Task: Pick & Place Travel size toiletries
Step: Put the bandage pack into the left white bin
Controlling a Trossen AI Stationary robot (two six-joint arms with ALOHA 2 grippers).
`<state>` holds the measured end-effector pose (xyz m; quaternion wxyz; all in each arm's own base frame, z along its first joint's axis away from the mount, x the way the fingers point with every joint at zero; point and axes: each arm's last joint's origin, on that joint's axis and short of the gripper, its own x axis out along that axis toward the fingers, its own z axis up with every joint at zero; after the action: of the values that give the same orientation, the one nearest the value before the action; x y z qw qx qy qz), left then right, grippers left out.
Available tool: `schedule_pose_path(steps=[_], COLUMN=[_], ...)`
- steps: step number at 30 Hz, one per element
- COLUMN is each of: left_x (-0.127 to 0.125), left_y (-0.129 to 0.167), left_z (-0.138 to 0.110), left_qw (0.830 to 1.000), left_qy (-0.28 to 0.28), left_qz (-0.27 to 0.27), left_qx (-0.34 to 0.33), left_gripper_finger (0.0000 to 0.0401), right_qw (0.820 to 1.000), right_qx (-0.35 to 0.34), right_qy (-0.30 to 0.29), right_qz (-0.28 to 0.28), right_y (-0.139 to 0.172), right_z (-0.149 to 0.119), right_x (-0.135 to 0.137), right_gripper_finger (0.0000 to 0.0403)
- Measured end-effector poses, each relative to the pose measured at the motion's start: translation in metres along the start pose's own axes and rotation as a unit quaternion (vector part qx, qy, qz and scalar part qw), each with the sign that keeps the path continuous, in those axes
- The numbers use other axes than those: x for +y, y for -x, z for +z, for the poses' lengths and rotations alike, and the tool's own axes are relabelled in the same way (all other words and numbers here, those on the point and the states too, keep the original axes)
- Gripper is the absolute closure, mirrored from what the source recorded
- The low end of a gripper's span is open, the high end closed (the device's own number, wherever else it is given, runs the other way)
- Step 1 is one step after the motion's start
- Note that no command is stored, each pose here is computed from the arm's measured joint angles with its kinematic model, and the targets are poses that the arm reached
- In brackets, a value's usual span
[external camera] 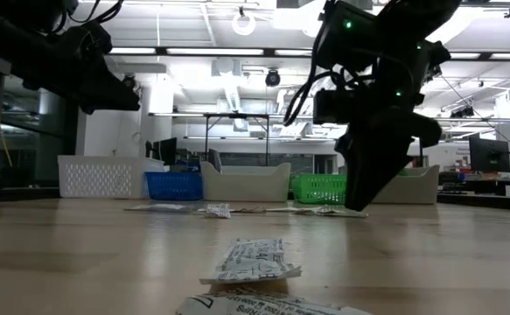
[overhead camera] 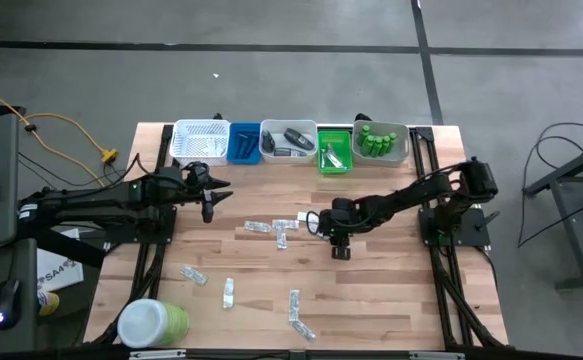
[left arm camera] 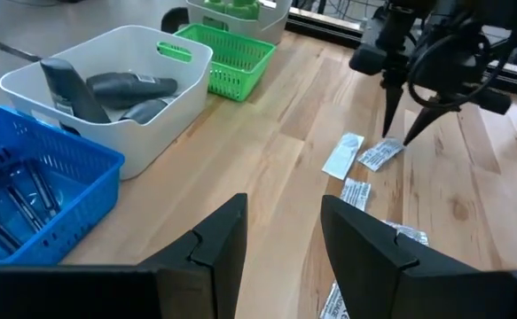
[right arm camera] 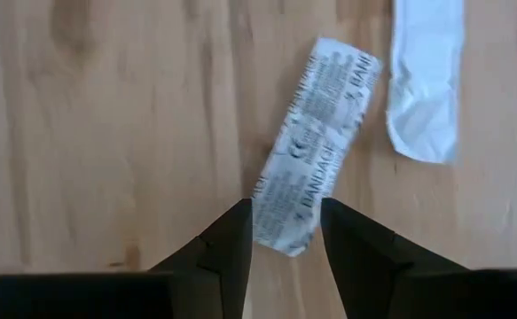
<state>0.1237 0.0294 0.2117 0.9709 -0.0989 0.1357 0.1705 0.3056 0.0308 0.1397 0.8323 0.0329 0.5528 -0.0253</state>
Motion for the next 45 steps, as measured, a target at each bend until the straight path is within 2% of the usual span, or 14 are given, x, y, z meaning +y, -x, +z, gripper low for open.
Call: schedule_pose_path(steps=[7, 15, 25, 31, 34, 45], left_x=[0.0, 0.001, 0.0, 0.001, 0.001, 0.001], left_y=[0.0, 0.0, 0.0, 0.0, 0.0, 0.0], left_z=[-0.002, -0.004, -0.005, -0.006, -0.006, -0.007], left_qw=[1.0, 1.0, 1.0, 1.0, 0.999, 0.999], left_qy=[0.001, -0.001, 0.0, -0.001, 0.002, 0.023], left_qz=[-0.001, -0.001, -0.003, -0.002, -0.001, -0.002], left_qx=[0.01, 0.024, 0.025, 0.031, 0.033, 0.036], left_gripper_finger=[0.0254, 0.0254, 0.0254, 0.0254, 0.0254, 0.0254], right_qw=[1.0, 1.0, 0.999, 0.998, 0.997, 0.996], right_qx=[-0.011, -0.011, 0.028, 0.034, 0.04, 0.043], right_qy=[-0.017, -0.009, -0.031, -0.049, -0.052, -0.067], right_qz=[-0.001, -0.006, -0.02, -0.027, -0.032, -0.031], right_y=[0.0, -0.007, -0.028, -0.029, -0.029, -0.028], right_z=[0.002, 0.001, -0.005, -0.006, -0.008, -0.009], right_x=[0.0, 0.005, 0.006, 0.006, 0.005, 0.008], right_gripper_finger=[0.0275, 0.0275, 0.0275, 0.0277, 0.0293, 0.0391])
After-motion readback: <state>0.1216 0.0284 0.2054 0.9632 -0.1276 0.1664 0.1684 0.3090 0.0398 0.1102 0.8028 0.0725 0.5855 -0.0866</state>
